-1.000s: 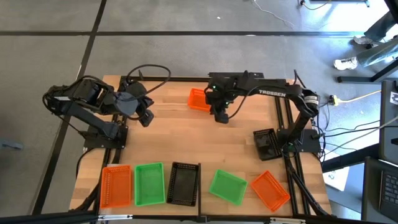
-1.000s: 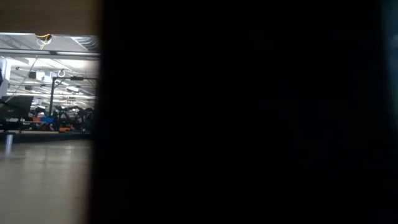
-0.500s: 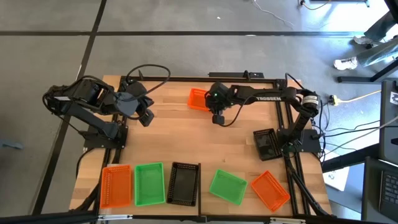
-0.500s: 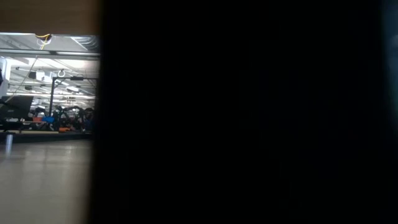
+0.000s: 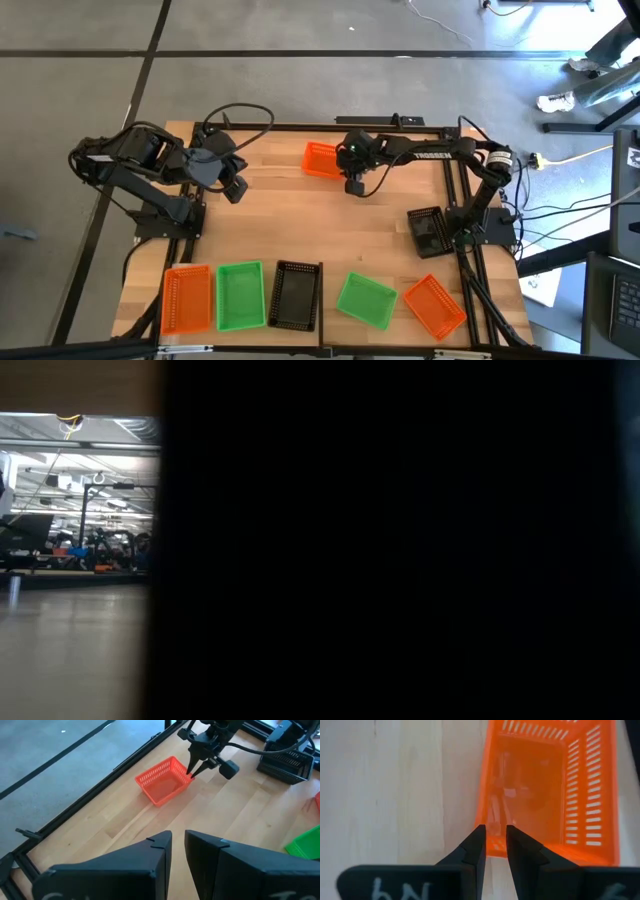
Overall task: Stack baskets on shelf by color
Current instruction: Stack the top orange basket on top of the other orange basket on the shelf
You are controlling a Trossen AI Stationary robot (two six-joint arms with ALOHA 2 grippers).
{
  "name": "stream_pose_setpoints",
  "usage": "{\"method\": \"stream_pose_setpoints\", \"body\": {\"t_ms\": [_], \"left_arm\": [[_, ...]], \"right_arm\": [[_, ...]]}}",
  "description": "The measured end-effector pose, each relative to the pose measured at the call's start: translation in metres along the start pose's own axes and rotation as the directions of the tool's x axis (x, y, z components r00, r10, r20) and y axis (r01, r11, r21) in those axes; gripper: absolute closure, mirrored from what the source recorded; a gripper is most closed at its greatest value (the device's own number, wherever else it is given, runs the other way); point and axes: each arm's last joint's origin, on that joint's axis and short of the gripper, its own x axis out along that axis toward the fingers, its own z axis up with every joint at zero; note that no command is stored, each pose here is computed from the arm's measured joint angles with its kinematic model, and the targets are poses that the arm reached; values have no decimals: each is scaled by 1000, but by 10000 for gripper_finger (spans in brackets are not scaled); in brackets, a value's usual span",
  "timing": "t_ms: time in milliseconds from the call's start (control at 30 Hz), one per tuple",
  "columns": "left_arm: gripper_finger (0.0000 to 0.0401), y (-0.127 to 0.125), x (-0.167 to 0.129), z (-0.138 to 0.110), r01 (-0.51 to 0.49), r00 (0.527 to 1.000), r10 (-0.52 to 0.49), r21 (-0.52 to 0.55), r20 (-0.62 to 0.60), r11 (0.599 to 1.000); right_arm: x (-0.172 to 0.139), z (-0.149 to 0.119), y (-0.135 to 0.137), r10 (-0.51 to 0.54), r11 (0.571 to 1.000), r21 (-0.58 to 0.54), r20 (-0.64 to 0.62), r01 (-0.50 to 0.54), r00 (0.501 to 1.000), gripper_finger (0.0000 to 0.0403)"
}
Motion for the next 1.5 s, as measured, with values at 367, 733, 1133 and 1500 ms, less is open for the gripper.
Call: {"method": "stream_pose_setpoints", "body": {"t_ms": [367,733,1133,1500], "left_arm": [[357,0,0,0,-1,1000,1,0,1,1000],[357,0,0,0,-1,1000,1,1,1,1000],[357,0,0,0,-1,1000,1,1,1,1000],[357,-3,3,0,-7,1000,9,163,-7,987]], "right_arm": [[2,-1,-2,65,998,7,37,-65,997,331],[27,-11,-2,78,997,19,-27,-77,997,331],[38,-15,0,68,998,13,-55,-67,996,376],[16,29,30,10,989,-145,-150,-32,989,401]]}}
